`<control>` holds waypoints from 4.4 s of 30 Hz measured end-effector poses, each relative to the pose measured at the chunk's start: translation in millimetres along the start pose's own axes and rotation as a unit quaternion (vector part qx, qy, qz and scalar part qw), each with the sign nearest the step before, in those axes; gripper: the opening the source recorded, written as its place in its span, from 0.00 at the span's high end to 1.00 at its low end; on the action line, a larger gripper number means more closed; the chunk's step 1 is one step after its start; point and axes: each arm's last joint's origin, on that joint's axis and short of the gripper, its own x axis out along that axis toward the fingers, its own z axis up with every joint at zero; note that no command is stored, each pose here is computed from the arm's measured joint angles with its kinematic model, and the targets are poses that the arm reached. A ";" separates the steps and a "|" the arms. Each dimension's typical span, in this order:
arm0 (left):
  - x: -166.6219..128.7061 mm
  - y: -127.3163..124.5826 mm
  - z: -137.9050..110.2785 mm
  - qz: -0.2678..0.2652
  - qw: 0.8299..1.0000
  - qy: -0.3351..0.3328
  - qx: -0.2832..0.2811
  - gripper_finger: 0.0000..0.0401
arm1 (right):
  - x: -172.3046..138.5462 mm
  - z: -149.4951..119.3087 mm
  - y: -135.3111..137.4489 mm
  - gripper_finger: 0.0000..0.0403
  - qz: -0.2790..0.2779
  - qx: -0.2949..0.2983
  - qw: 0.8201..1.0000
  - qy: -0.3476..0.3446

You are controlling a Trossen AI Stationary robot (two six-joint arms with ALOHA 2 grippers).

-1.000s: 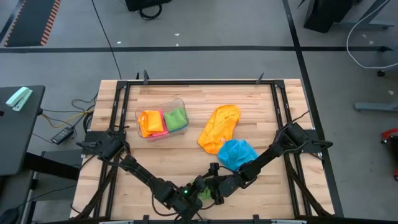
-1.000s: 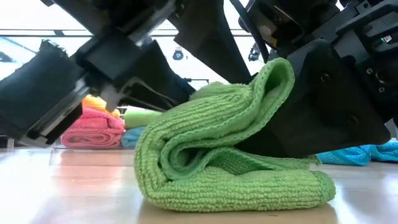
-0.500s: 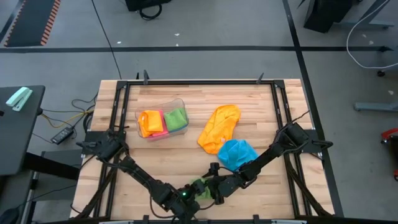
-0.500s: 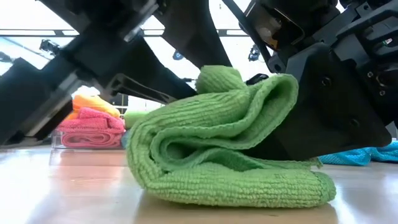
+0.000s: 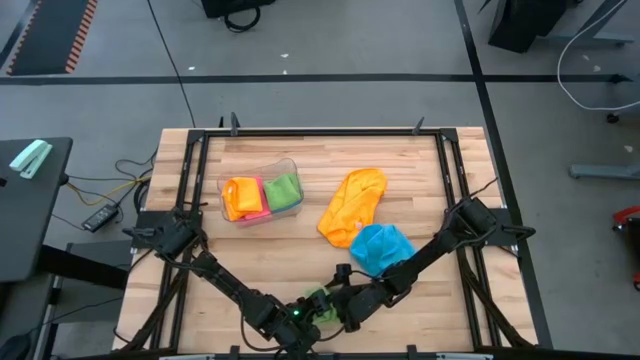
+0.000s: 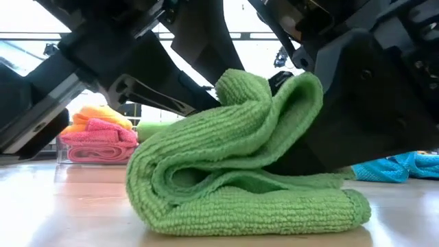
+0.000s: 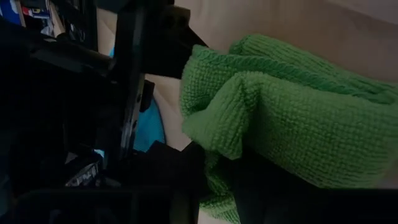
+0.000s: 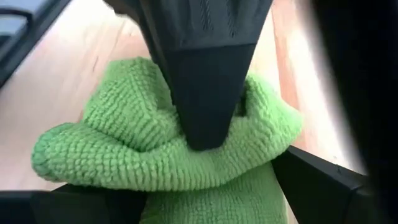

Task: Fold microfiber towels
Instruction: Fold the green microfiber towel

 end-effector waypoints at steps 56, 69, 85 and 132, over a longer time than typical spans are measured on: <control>-14.2 40.3 -10.4 -0.069 0.993 -0.079 -0.046 0.81 | -78.4 -12.1 4.2 0.19 -0.058 -0.020 0.995 0.073; 4.9 54.2 -24.7 -0.095 0.989 -0.084 -0.078 0.75 | -81.9 -49.5 11.3 0.19 -0.034 -0.001 0.998 0.062; 24.9 67.3 -33.2 -0.130 0.976 -0.145 -0.097 0.33 | -77.5 -63.5 3.8 0.19 -0.014 0.025 1.000 0.006; 67.5 87.8 -60.6 -0.114 0.958 -0.134 -0.229 0.55 | -109.5 -44.1 25.3 0.19 0.034 -0.009 0.996 -0.078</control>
